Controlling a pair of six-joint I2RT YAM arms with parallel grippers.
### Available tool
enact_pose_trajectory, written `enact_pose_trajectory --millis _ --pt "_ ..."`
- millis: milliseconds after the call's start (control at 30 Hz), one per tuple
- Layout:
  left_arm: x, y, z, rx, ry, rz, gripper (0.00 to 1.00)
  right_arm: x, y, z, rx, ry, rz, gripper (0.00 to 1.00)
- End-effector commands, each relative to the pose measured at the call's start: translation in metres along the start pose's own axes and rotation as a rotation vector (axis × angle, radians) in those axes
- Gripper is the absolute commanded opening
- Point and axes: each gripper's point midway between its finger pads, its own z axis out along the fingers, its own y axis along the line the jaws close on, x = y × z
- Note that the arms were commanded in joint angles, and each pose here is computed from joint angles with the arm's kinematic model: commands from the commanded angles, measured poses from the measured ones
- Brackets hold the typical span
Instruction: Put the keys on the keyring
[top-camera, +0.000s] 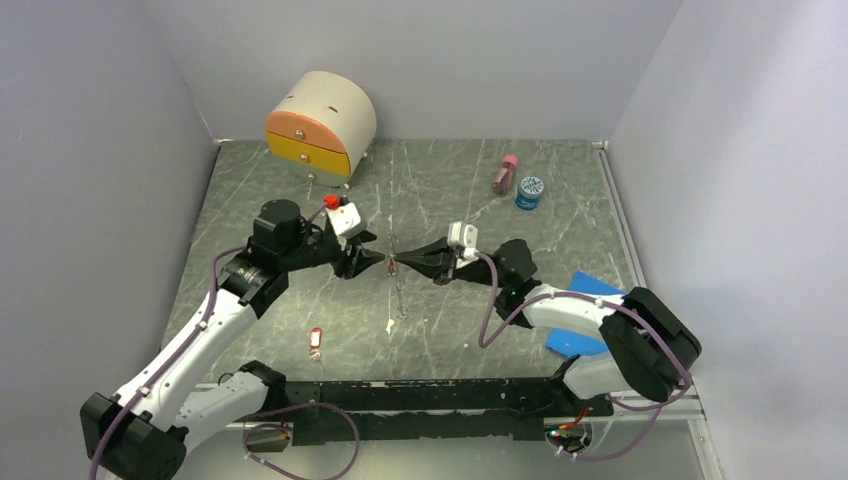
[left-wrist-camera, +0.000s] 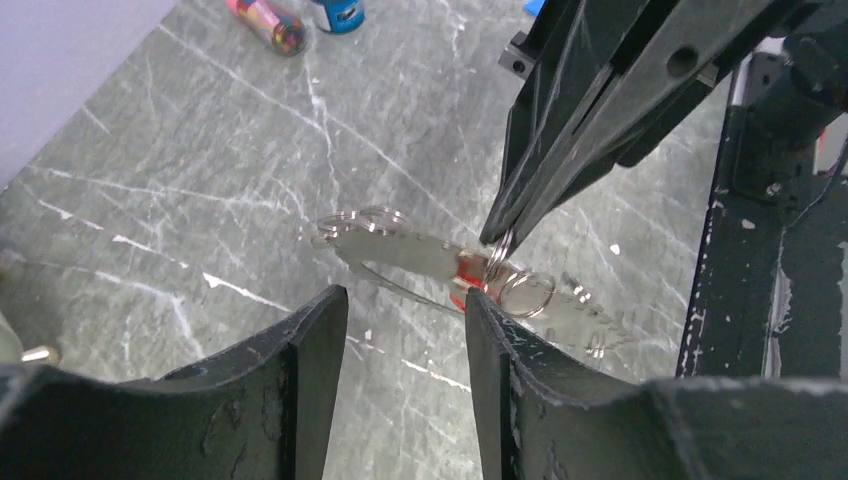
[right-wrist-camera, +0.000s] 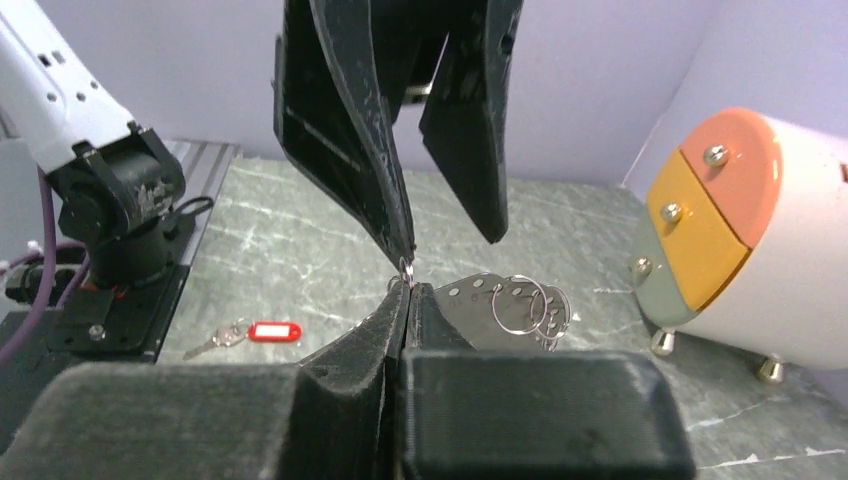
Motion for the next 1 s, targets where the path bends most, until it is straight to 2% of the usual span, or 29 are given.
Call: enact_pose_trajectory --millis 0,167,300,400,467,667,733,833,900,967 --pt "-0.044 -0.012 -0.009 0.106 -0.274 0.009 0.53 -0.054 -0.007 -0.001 0.060 -0.173 -0.033 0.00" --pt "-0.045 -0.020 -0.013 0.147 -0.375 0.057 0.63 -0.076 -0.009 -0.005 0.090 -0.232 -0.041 0.00" --pt "-0.043 -0.026 -0.008 0.206 -0.403 0.059 0.61 -0.083 -0.009 -0.004 0.082 -0.241 -0.043 0.00" --pt "-0.045 -0.025 -0.005 0.219 -0.429 0.071 0.56 -0.084 -0.008 -0.002 0.072 -0.245 -0.035 0.00" --pt "-0.046 -0.025 -0.003 0.233 -0.436 0.073 0.47 -0.084 -0.007 -0.002 0.066 -0.249 -0.033 0.00" --pt "-0.036 -0.032 0.004 0.314 -0.393 0.073 0.10 -0.086 -0.009 -0.001 0.074 -0.250 -0.032 0.00" --pt "-0.029 -0.034 0.006 0.320 -0.368 0.082 0.05 -0.086 -0.011 -0.001 0.080 -0.250 -0.031 0.00" --pt "-0.020 -0.040 0.009 0.334 -0.328 0.089 0.06 -0.085 -0.011 0.000 0.079 -0.248 -0.029 0.00" --pt "-0.021 -0.043 0.009 0.338 -0.315 0.111 0.12 -0.085 -0.011 0.000 0.078 -0.248 -0.028 0.00" --pt "-0.022 -0.040 0.007 0.309 -0.312 0.123 0.34 -0.083 -0.011 -0.001 0.082 -0.244 -0.027 0.00"
